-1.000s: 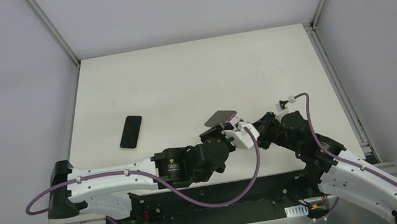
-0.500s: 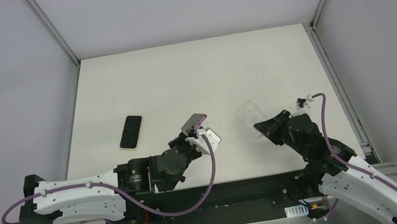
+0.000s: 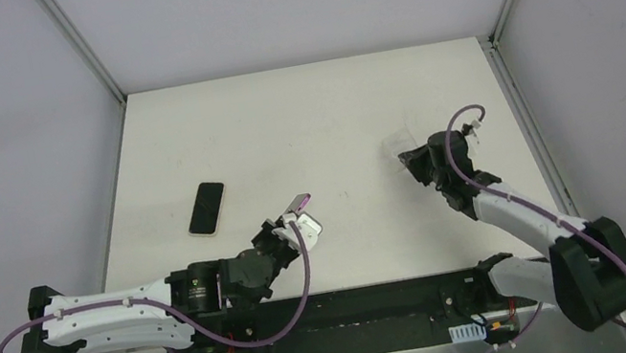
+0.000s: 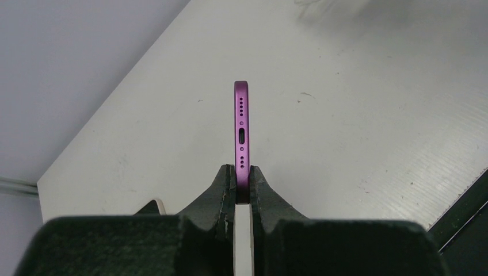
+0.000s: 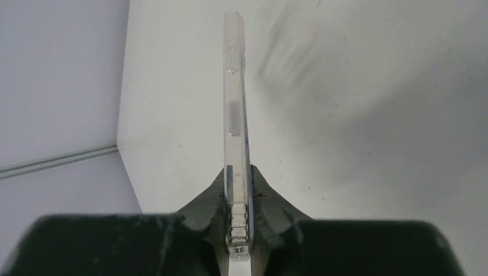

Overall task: Take the phone out of the phone case
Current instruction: Place the phone case at the center of the board.

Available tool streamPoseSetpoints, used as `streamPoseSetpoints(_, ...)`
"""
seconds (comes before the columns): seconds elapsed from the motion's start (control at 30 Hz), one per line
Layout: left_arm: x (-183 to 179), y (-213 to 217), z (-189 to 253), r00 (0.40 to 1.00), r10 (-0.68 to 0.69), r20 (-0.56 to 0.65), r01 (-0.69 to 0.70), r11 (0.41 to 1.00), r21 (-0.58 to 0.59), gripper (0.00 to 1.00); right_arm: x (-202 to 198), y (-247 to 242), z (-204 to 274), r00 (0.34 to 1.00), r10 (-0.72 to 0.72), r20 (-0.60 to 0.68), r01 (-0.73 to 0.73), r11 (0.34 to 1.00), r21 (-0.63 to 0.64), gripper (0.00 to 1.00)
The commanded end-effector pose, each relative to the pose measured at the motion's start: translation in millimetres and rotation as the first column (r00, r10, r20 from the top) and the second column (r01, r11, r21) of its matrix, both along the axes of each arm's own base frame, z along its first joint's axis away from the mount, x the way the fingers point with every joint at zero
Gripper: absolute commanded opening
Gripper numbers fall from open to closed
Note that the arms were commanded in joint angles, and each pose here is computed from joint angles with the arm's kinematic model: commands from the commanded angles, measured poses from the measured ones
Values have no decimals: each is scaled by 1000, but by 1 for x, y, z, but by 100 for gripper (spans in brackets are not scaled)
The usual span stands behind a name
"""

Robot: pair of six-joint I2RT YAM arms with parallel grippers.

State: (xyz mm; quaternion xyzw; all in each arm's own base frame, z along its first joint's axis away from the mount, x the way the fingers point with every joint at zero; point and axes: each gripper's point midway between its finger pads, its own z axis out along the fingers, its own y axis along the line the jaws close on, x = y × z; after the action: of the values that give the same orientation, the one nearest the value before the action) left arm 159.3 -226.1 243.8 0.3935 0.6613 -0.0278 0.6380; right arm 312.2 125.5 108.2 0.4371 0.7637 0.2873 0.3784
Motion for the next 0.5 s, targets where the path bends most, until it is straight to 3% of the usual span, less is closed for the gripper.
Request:
streamPoseSetpoints(0.0,-1,-2,11,1000,7,-14,-9,993,-118,0,60,10,43,991,-35,132,15,988,151,0)
streamPoseSetpoints(0.07,-3,-1,9,1000,0,-25,-4,990,-139,0,78,12,32,994,-51,96,32,980,196,0)
streamPoseSetpoints(0.47,-4,14,7,999,9,-39,-17,977,-211,0,140,17,-12,996,-87,-2,86,981,171,0)
